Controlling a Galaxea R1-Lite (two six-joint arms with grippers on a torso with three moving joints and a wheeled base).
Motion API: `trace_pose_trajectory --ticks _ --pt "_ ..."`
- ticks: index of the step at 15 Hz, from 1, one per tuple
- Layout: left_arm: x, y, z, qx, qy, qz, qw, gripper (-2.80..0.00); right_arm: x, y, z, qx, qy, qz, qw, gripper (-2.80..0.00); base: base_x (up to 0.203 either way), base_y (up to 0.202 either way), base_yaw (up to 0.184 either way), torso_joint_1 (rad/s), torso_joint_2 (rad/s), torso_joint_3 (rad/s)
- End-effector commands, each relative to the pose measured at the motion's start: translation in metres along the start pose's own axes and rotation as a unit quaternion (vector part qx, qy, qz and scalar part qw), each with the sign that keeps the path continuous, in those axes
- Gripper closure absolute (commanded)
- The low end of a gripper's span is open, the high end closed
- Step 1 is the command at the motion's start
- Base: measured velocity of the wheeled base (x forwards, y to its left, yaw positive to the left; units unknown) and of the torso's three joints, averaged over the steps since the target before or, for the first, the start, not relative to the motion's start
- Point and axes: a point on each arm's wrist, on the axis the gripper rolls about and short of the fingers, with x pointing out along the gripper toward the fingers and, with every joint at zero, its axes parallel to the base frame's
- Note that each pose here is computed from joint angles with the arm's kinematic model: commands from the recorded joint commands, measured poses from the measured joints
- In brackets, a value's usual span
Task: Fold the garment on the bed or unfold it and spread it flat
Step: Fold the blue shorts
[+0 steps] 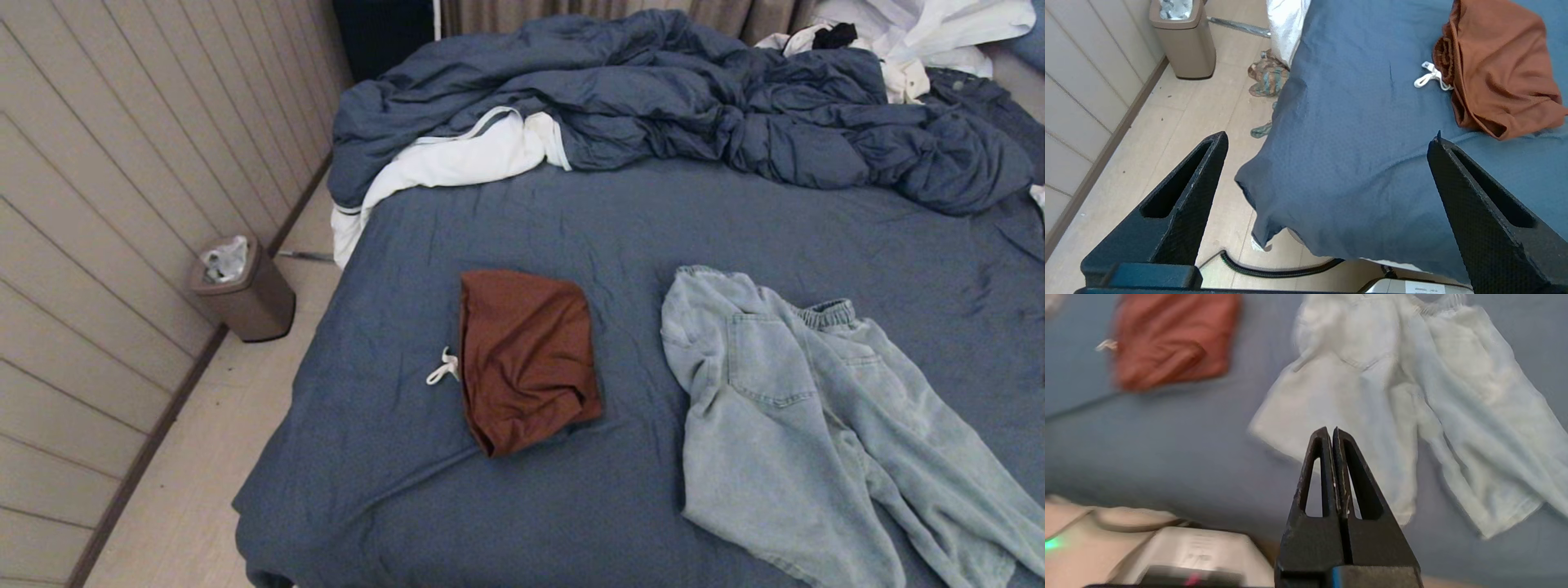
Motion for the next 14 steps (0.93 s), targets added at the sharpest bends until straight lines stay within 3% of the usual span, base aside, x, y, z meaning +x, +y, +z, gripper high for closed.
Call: trace_pose_trajectory --ticks 1,4,8,11,14 --pt "0.0 0.0 0.0 0.0 0.001 0.0 1.0 -2.8 0.005 0.001 0.03 0.017 0.044 0.012 0.999 0.0 0.0 0.0 0.0 0.0 0.0 0.0" --pt "0.0 0.0 0.0 0.0 0.001 0.0 1.0 -2.8 0.057 -0.001 0.06 0.047 0.136 0.016 0.989 0.0 0.0 0.0 0.0 0.0 0.0 0.0" --pt "0.0 0.0 0.0 0.0 0.001 0.0 1.0 -2.8 0.161 -0.007 0.088 0.078 0.241 -0.001 0.967 0.0 0.0 0.0 0.0 0.0 0.0 0.0" --pt "0.0 0.0 0.0 0.0 0.001 0.0 1.0 -2.8 0.243 -0.012 0.097 0.084 0.276 -0.035 0.957 0.0 0.0 0.0 0.0 0.0 0.0 0.0" --pt "0.0 0.0 0.0 0.0 0.001 0.0 1.0 -2.8 0.311 -0.017 0.102 0.078 0.278 -0.069 0.955 0.0 0.0 0.0 0.0 0.0 0.0 0.0"
